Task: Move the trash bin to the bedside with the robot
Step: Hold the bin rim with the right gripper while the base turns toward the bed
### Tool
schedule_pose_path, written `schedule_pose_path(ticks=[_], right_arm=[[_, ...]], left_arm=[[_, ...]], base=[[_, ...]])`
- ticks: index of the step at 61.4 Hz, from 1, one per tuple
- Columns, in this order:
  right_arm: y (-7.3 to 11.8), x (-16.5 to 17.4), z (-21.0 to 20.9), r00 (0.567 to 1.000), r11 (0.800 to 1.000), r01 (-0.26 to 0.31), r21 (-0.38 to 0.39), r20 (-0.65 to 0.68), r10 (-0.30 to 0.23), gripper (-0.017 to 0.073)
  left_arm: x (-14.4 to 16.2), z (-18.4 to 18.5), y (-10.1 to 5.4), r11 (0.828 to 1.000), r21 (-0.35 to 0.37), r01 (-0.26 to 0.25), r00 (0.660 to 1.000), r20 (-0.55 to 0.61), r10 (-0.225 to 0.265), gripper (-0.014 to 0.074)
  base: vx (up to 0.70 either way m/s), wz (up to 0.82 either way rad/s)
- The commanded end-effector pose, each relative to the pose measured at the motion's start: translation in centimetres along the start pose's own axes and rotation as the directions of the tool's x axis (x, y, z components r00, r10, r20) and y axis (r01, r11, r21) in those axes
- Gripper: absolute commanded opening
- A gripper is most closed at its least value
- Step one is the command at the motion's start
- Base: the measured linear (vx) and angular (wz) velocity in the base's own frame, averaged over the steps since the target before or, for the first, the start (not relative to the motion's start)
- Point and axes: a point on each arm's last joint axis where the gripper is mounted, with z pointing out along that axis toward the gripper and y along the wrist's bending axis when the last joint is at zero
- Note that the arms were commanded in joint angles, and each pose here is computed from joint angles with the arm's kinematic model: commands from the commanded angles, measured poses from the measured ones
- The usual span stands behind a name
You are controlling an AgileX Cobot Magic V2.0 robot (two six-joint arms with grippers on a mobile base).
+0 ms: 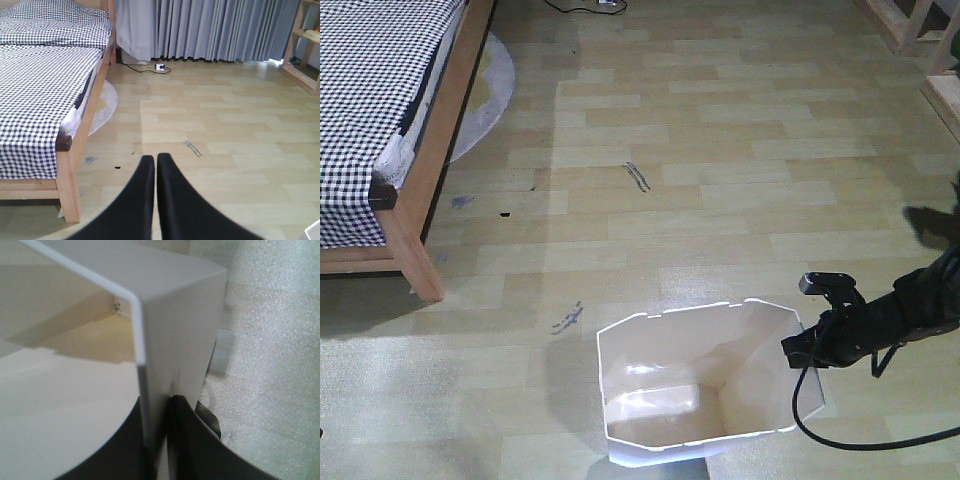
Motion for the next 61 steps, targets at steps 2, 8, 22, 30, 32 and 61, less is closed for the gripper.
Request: schedule_pose_path(ticks=[2, 8, 22, 30, 32, 61], right_arm=[[1.90, -2.06, -2.32, 0.995, 0.988, 0.015, -0.152, 0.104, 0.001, -0.0006], [1.90, -2.06, -2.32, 0.995, 0.988, 0.015, -0.152, 0.104, 0.001, -0.0006], [1.90, -2.06, -2.32, 0.995, 0.988, 0.015, -0.152, 0.104, 0.001, -0.0006], [1.90, -2.06, -2.32, 0.995, 0.988, 0.015, -0.152, 0.104, 0.001, -0.0006], [1.90, -2.06, -2.32, 0.995, 0.988, 0.015, -0.152, 0.104, 0.001, -0.0006], [1.90, -2.06, -2.32, 0.995, 0.988, 0.015, -0.152, 0.104, 0.001, -0.0006]], left_arm=[[-0.06, 0.05, 0.01, 1.000, 0.004, 0.010, 0.998, 0.062, -0.010, -0.0006], [-0.06, 0.05, 0.01, 1.000, 0.004, 0.010, 0.998, 0.062, -0.010, -0.0006], [-0.06, 0.05, 0.01, 1.000, 0.004, 0.010, 0.998, 0.062, -0.010, -0.0006], [-0.06, 0.05, 0.01, 1.000, 0.004, 0.010, 0.998, 0.062, -0.010, -0.0006], [-0.06, 0.05, 0.01, 1.000, 0.004, 0.010, 0.998, 0.062, -0.010, -0.0006], [-0.06, 0.05, 0.01, 1.000, 0.004, 0.010, 0.998, 0.062, -0.010, -0.0006]], base=[[0.21, 0.06], [0.21, 0.04], [0.23, -0.01], [0.25, -0.06], [0.26, -0.08], [0.28, -0.08]])
